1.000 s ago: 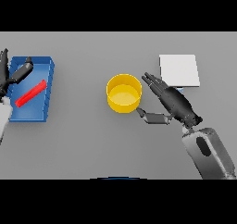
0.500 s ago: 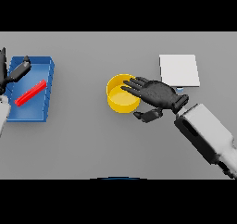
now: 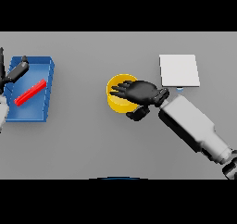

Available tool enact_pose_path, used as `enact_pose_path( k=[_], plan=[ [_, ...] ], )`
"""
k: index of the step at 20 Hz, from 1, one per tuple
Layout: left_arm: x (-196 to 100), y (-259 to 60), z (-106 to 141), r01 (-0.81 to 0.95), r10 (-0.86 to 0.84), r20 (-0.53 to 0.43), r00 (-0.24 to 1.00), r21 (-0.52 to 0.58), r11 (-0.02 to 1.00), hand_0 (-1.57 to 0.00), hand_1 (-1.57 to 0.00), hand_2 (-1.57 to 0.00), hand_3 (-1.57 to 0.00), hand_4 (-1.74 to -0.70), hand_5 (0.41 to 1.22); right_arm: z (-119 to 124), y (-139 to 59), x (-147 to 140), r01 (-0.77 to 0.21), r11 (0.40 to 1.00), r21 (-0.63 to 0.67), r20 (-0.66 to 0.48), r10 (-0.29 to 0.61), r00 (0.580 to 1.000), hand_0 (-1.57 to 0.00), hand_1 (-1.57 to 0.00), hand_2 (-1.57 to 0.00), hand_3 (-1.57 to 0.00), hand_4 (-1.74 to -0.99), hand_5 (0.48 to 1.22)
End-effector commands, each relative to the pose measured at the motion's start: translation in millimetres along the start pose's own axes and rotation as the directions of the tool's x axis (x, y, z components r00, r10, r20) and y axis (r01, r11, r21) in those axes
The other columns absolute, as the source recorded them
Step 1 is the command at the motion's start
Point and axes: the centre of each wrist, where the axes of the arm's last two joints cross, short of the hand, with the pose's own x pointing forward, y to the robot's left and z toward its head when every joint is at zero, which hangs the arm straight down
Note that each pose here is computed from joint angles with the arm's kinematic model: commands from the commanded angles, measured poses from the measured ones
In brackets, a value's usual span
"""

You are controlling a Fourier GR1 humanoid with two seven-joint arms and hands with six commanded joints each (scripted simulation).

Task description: Pick up the red beaker and tilt it to pour out 1 green nut into yellow bowl. Pick up the yellow bowl and place it on the metallic measuring scale.

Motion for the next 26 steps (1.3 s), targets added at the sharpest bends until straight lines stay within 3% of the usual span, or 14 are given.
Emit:
enact_pose_path(
  k=[1, 6, 12, 14, 15, 16, 18, 20, 23, 26],
  plan=[
    [-2.1, 0.8, 0.7, -0.002, 0.002, 0.004, 1.0, 0.001, 1.0, 0.0, 0.0, 0.0, 0.0, -0.74, 0.699, -1.9, -0.8, -2.2, -0.014, 1.0, 0.013, -0.01, 0.015, 1.0, 0.0, 0.0, 0.0, 0.0, -1.255, 0.733],
    [-7.2, 4.0, 3.0, 0.0, 0.0, 0.008, 1.0, -0.002, 1.0, 0.0, 0.0, 0.0, 0.0, -0.74, 0.699, -14.1, -1.8, 0.7, -0.03, 0.997, 0.069, -0.011, 0.031, 0.999, 0.0, 0.0, 0.0, 0.0, -1.263, 0.739],
    [-3.8, 2.2, 0.6, -0.005, 0.005, 0.01, 1.0, -0.002, 1.0, 0.0, 0.0, 0.0, 0.0, -0.75, 0.699, -18.9, 1.0, -4.3, 0.015, 0.99, 0.138, -0.046, -0.009, 0.999, 0.0, 0.0, -0.02, -0.07, -1.289, 0.758],
    [-6.1, 6.3, -0.2, -0.002, 0.002, 0.001, 1.0, 0.005, 1.0, 0.0, 0.0, 0.0, 0.0, -0.75, 0.701, -21.6, 2.0, -1.8, 0.039, 0.986, 0.16, -0.075, -0.027, 0.997, -0.03, -0.04, -0.07, -0.14, -1.302, 0.805],
    [-4.0, 5.8, 0.2, -0.002, 0.002, 0.0, 1.0, 0.002, 1.0, 0.0, 0.0, 0.0, 0.0, -0.75, 0.701, -21.5, 3.5, -0.6, 0.039, 0.986, 0.163, -0.079, -0.026, 0.997, -0.16, -0.14, -0.15, -0.18, -1.321, 0.839],
    [-3.8, 5.4, 0.2, -0.008, 0.008, 0.004, 1.0, 0.006, 1.0, 0.0, 0.0, 0.0, 0.0, -0.75, 0.7, -21.4, 2.9, 0.4, 0.029, 0.986, 0.165, -0.07, -0.018, 0.997, -0.44, -0.42, -0.38, -0.24, -1.351, 0.915],
    [-5.3, 6.3, -2.4, -0.002, 0.003, -0.005, 1.0, 0.009, 1.0, 0.0, 0.0, 0.0, 0.0, -0.76, 0.704, -19.3, 3.8, -4.5, 0.044, 0.986, 0.161, -0.02, -0.042, 0.999, -0.85, -0.84, -0.81, -0.4, -1.463, 1.025],
    [-5.2, 3.8, -2.3, -0.001, 0.001, -0.006, 1.0, 0.008, 1.0, 0.0, 0.0, 0.0, 0.0, -0.76, 0.701, -17.4, 2.4, -6.1, 0.05, 0.982, 0.18, -0.016, -0.048, 0.999, -1.11, -1.1, -1.08, -0.71, -1.557, 1.096],
    [-5.1, 6.1, -0.4, 0.005, -0.005, 0.012, 1.0, 0.007, 1.0, 0.0, 0.0, 0.0, 0.0, -0.75, 0.695, -18.0, -0.9, -5.5, 0.06, 0.978, 0.2, -0.023, -0.056, 0.998, -1.33, -1.33, -1.2, -1.12, -1.647, 1.157],
    [-4.3, 5.6, -0.3, 0.017, -0.017, 0.012, 1.0, 0.007, 1.0, 0.0, 0.0, 0.0, 0.0, -0.74, 0.69, -12.8, -0.5, -5.9, 0.056, 0.979, 0.194, -0.021, -0.053, 0.998, -1.45, -1.45, -1.27, -1.32, -1.693, 1.188]
  ],
)
